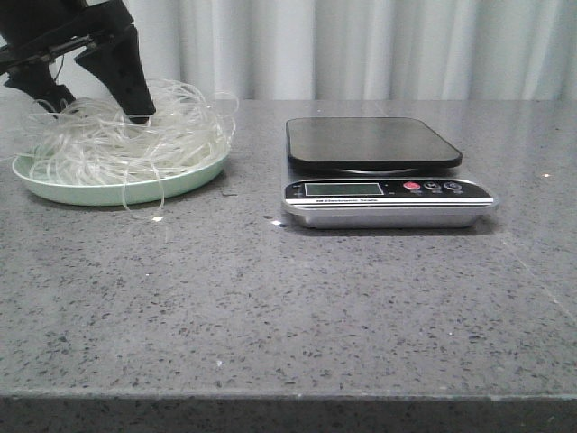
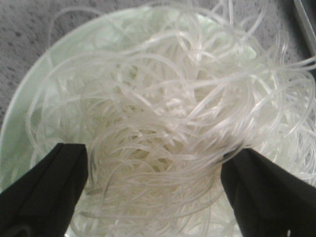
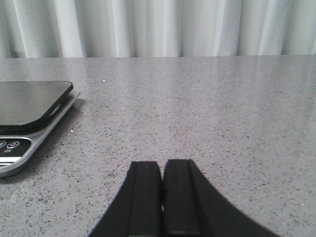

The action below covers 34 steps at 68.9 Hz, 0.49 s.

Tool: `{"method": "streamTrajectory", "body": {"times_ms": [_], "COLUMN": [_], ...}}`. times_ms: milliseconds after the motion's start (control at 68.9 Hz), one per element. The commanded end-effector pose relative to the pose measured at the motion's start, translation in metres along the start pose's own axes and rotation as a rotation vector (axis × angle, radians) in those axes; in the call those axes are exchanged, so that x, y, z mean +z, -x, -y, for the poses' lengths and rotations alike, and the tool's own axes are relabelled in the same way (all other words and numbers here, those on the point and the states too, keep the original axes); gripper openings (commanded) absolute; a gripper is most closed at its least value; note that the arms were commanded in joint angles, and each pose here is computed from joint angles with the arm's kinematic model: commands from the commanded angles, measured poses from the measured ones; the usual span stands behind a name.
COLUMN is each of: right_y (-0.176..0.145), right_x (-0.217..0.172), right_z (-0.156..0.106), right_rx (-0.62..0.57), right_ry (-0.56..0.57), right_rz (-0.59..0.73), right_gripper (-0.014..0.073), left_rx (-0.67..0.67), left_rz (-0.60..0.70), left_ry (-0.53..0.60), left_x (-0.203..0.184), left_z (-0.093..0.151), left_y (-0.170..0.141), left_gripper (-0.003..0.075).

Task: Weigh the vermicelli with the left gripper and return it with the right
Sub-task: 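Lower the left gripper into the vermicelli pile and close on it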

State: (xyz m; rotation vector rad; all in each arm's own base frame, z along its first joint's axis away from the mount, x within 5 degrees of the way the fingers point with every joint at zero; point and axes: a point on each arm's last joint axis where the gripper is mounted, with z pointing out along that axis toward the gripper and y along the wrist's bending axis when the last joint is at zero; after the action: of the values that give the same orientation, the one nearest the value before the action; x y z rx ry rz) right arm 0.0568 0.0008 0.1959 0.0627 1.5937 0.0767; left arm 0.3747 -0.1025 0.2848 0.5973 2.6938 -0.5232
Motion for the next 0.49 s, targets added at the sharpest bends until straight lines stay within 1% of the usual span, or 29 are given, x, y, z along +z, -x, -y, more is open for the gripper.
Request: {"method": "streamTrajectory", "body": {"times_ms": [0, 87, 160, 203, 232, 247, 319, 334, 407, 421, 479], "right_y": [0.0103, 0.0103, 0.0103, 0.0103, 0.0103, 0.0103, 0.0103, 0.0103, 0.0103, 0.0103, 0.0103], "right_x": [-0.0020, -0.0020, -0.0020, -0.0020, -0.0020, -0.0020, -0.0020, -0.0020, -0.0020, -0.0020, -0.0020], "right_z": [-0.0004, -0.0004, -0.0004, -0.0004, -0.0004, -0.0004, -0.0004, -0.0004, -0.0004, -0.0004, -0.0004], "right_rx": [-0.020, -0.020, -0.020, -0.020, -0.020, -0.020, -0.020, -0.020, -0.020, -0.020, -0.020], "right_ry": [0.003, 0.003, 0.003, 0.003, 0.003, 0.003, 0.003, 0.003, 0.003, 0.003, 0.003], "right_rz": [0.099, 0.099, 0.099, 0.099, 0.099, 0.099, 0.099, 0.099, 0.099, 0.099, 0.099], "right_gripper": [0.0151, 0.0151, 0.0151, 0.0151, 0.0151, 0.0151, 0.0151, 0.0151, 0.0151, 0.0151, 0.0151], "left_rx": [0.018, 0.018, 0.018, 0.018, 0.018, 0.018, 0.018, 0.018, 0.019, 0.019, 0.023], "left_rz": [0.052, 0.043, 0.043, 0.043, 0.043, 0.043, 0.043, 0.043, 0.045, 0.045, 0.053], "left_ry": [-0.031, -0.035, -0.035, -0.035, -0.035, -0.035, -0.035, -0.035, -0.035, -0.035, -0.033], "left_x": [-0.0223, -0.0223, -0.0223, -0.0223, -0.0223, -0.0223, -0.0223, -0.0223, -0.0227, -0.0228, -0.0249], "left_z": [0.0141, 0.0145, 0.0145, 0.0145, 0.0145, 0.0145, 0.0145, 0.0145, 0.0146, 0.0146, 0.0151], "left_y": [0.0046, 0.0037, 0.0037, 0.0037, 0.0037, 0.0037, 0.0037, 0.0037, 0.0041, 0.0041, 0.0059], "left_gripper": [0.0595, 0.0566, 0.0491, 0.0437, 0.0388, 0.0377, 0.0249, 0.0238, 0.0132, 0.0125, 0.0147]}}
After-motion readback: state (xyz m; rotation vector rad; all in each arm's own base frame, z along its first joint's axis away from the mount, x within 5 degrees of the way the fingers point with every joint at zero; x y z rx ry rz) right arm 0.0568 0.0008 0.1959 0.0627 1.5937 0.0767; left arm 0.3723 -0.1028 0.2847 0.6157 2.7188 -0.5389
